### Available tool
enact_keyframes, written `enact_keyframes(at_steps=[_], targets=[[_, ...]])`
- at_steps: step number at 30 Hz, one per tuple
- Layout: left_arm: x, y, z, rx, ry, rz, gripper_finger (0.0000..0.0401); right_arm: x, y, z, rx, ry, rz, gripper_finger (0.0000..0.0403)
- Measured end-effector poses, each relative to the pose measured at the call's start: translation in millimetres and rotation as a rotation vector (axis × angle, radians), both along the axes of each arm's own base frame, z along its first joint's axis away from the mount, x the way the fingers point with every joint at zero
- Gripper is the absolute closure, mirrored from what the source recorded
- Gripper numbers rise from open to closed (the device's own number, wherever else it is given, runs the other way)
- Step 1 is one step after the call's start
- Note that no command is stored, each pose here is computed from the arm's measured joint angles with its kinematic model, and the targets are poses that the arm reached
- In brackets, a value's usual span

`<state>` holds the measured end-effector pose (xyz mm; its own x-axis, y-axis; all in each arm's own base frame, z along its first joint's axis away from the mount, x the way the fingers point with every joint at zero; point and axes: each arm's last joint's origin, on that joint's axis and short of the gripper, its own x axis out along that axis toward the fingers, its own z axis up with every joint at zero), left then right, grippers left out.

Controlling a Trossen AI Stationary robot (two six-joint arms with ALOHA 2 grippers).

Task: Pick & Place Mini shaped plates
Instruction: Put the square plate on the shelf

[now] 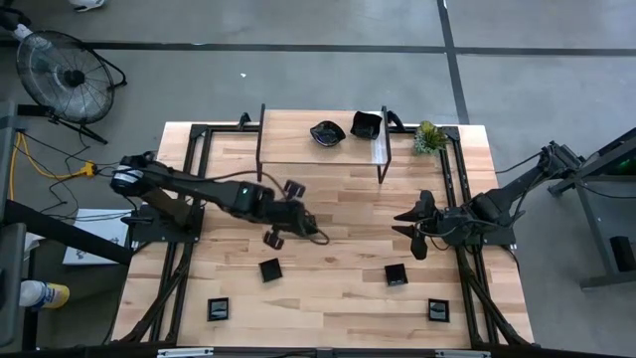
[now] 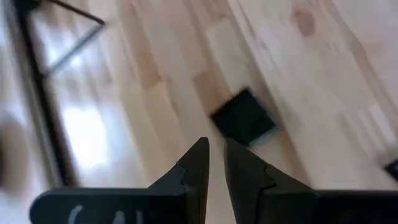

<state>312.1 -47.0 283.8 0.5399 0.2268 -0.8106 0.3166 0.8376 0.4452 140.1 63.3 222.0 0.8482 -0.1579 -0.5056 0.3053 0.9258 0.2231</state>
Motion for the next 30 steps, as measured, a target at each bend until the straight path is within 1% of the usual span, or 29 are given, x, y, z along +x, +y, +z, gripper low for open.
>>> enact_keyframes(at_steps=[5,9,11,13,16,21,24,27,30], targets=[[-6.8,-5.3,-36.9,-0.063,-0.065,0.057,0.0355,0.4,-0.6,0.8,-0.013,-0.015,-0.021,0.0269],[-9.4,-4.6,-62.2,-0.15,-0.127,0.121,0.0355,0.6,-0.7,0.9,-0.018,-0.019,-0.03,0.0269],[-14.0,-4.0,-76.0,-0.168,-0.124,0.133,0.0355,0.5,-0.7,0.9,-0.019,-0.018,-0.03,0.0269],[-18.3,-3.6,-85.7,-0.163,-0.101,0.107,0.0355,0.5,-0.7,0.9,-0.019,-0.018,-0.029,0.0269],[-26.0,-2.9,-97.5,-0.1,-0.028,0.016,0.0355,0.5,-0.7,0.8,-0.026,-0.016,-0.025,0.0269],[-33.9,-2.0,-110.0,0.087,0.085,-0.305,0.0355,0.6,-0.8,0.9,-0.038,-0.016,-0.024,0.0269],[-34.2,-1.9,-111.4,0.175,0.111,-0.462,0.0355,0.6,-1.0,0.9,-0.04,-0.017,-0.027,0.0269],[-32.4,-2.2,-110.4,0.244,0.111,-0.557,0.0355,0.6,-1.0,0.9,-0.04,-0.017,-0.027,0.0269],[-29.1,-2.1,-108.1,0.304,0.085,-0.591,0.0355,0.6,-1.0,0.8,-0.045,-0.016,-0.025,0.0269]])
